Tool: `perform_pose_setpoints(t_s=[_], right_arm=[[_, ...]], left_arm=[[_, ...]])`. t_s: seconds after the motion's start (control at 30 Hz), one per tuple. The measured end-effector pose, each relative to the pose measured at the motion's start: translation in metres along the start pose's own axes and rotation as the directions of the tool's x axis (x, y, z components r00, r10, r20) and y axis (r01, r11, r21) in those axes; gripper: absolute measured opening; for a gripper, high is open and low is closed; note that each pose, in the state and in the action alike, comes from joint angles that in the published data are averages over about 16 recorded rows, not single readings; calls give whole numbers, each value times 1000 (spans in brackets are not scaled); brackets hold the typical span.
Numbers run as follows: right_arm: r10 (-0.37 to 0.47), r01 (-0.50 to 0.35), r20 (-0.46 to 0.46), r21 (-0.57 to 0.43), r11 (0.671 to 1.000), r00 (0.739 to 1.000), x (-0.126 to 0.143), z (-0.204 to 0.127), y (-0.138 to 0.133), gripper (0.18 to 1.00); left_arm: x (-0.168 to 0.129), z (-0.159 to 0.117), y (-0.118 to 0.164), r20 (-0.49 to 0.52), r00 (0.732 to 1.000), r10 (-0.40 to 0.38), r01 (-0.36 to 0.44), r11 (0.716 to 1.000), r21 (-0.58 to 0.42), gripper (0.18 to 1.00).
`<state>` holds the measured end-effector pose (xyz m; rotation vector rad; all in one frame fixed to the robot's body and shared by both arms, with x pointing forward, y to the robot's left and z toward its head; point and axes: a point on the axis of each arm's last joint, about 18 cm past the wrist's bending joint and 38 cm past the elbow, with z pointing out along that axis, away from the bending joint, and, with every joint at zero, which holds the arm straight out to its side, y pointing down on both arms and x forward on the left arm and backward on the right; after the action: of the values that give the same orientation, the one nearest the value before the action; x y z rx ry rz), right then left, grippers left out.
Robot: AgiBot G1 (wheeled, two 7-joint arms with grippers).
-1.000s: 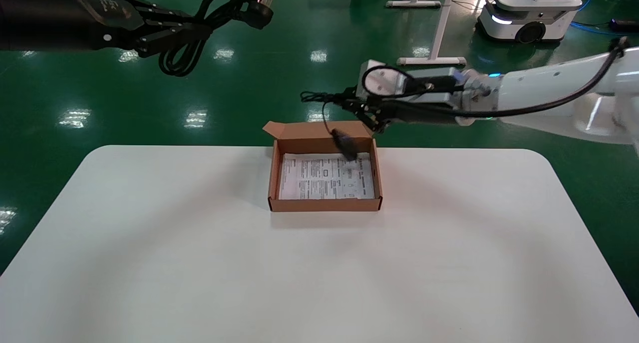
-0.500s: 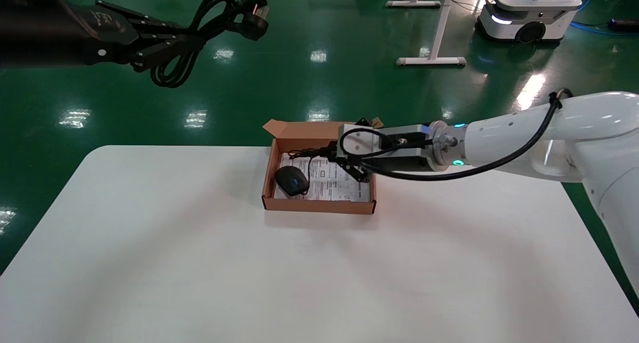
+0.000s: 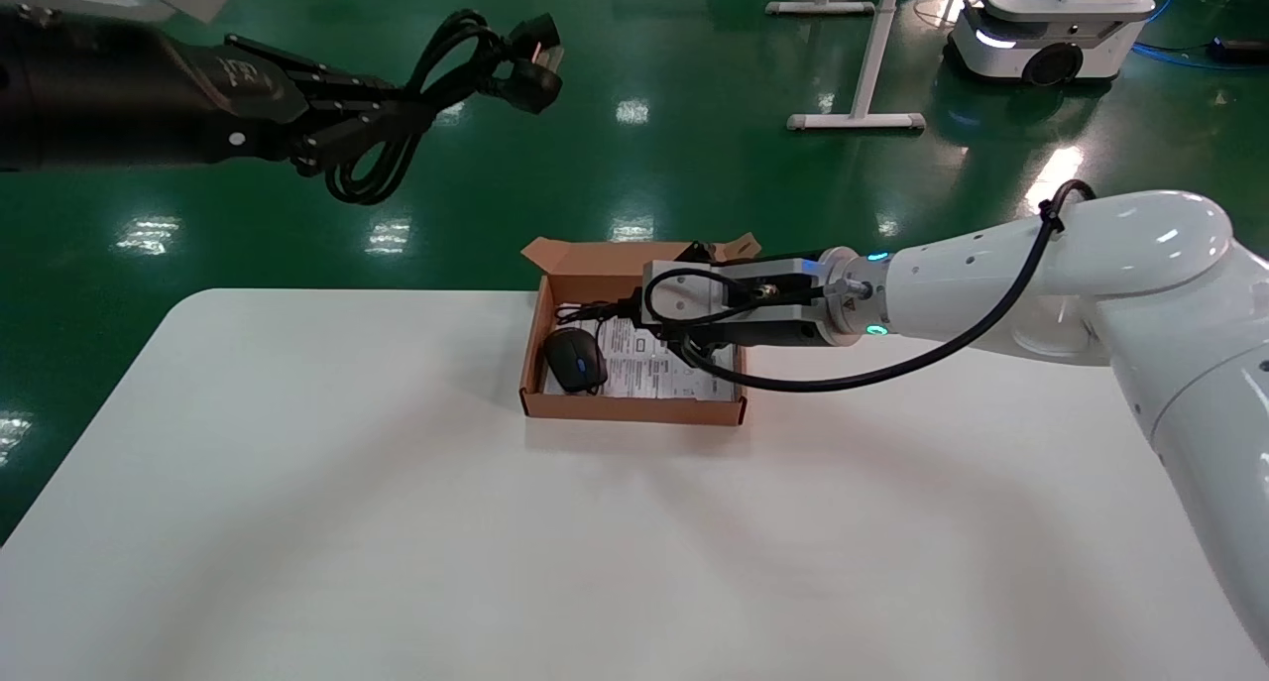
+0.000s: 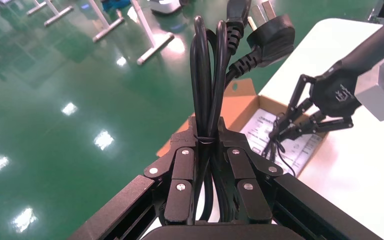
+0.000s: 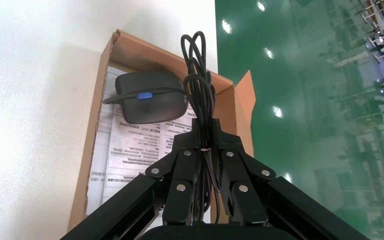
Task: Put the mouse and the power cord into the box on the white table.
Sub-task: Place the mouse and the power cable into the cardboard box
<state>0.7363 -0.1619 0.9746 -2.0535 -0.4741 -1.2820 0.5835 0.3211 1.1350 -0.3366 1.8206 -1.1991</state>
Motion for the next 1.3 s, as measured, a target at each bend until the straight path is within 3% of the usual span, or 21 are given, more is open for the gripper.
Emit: perform_pose_setpoints(t_s=[0.47, 0.93, 1.3], right_arm=[[11, -14, -50, -55, 998, 999, 17, -17, 15, 345], [86, -113, -172, -153, 982, 981, 46, -119, 79, 636], [133, -172, -207, -181, 968, 969, 41, -181, 110, 851]], left_arm=[[16, 51, 17, -86, 996, -5, 1, 999, -43, 243], [54, 163, 48, -198, 980, 17, -33, 996, -80, 243], [66, 221, 77, -150, 986, 66, -87, 986, -139, 243]])
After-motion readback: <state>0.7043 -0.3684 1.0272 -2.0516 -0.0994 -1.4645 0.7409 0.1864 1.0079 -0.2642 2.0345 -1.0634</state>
